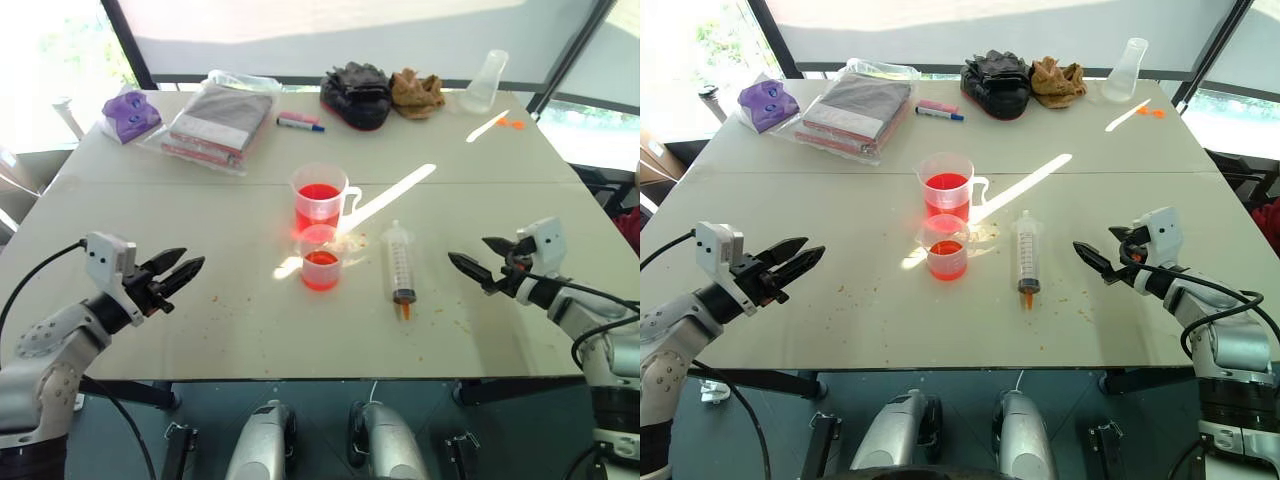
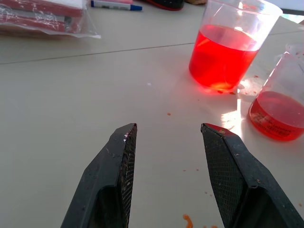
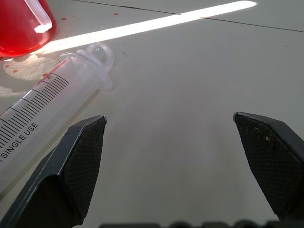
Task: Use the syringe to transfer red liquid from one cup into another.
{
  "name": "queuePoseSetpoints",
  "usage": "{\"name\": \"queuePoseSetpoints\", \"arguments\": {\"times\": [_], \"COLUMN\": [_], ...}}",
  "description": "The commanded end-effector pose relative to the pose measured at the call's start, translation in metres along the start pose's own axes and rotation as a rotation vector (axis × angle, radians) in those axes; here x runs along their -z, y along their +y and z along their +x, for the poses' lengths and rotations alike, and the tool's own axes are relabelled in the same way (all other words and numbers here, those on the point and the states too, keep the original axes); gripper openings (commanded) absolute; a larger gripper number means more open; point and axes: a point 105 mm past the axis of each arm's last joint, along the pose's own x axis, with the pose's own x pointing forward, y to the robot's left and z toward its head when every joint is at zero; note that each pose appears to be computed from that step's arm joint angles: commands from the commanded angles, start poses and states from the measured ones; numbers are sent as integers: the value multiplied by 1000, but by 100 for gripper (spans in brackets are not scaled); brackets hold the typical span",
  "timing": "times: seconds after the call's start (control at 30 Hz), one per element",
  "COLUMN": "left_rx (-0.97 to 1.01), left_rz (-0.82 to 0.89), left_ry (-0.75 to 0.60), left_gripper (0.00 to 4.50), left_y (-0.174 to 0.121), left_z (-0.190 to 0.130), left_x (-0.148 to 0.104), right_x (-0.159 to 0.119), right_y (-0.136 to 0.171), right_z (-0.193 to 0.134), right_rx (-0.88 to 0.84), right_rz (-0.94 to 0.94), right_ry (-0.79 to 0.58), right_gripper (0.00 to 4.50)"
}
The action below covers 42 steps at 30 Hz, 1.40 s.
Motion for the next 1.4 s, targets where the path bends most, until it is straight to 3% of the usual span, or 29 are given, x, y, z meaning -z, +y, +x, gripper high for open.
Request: {"name": "queuePoseSetpoints", "arguments": {"times": [0.03, 0.27, 0.47, 0.6, 0.73, 0.87, 1.07, 1.4], "left_rx": [-8, -10, 151, 364, 541, 622, 646, 528], "left_rz": [38, 71, 141, 144, 107, 196, 196, 128], "left_ry": [-52, -36, -41, 15, 21, 49, -5, -49], "left_gripper": [225, 225, 225, 225, 225, 225, 225, 225], "left_y": [2, 8, 3, -11, -27, -40, -56, -72], "left_z": [0, 2, 9, 8, 9, 17, 21, 13], "left_x": [-16, -18, -58, -88, -113, -118, -117, -91], "right_x": [-14, -13, -41, -87, -88, -87, -86, -47], "right_y": [-1, -2, 3, 43, 66, 81, 72, 71], "right_z": [0, 1, 9, 3, 4, 21, 52, 87], "right_rx": [6, 15, -45, -332, -437, -464, -344, -206], "right_rz": [9, -1, 40, 40, -27, 176, 424, 334], "right_ry": [-35, -7, 42, 128, 335, 527, 658, 864], "right_gripper": [446, 446, 446, 446, 446, 446, 446, 446]}}
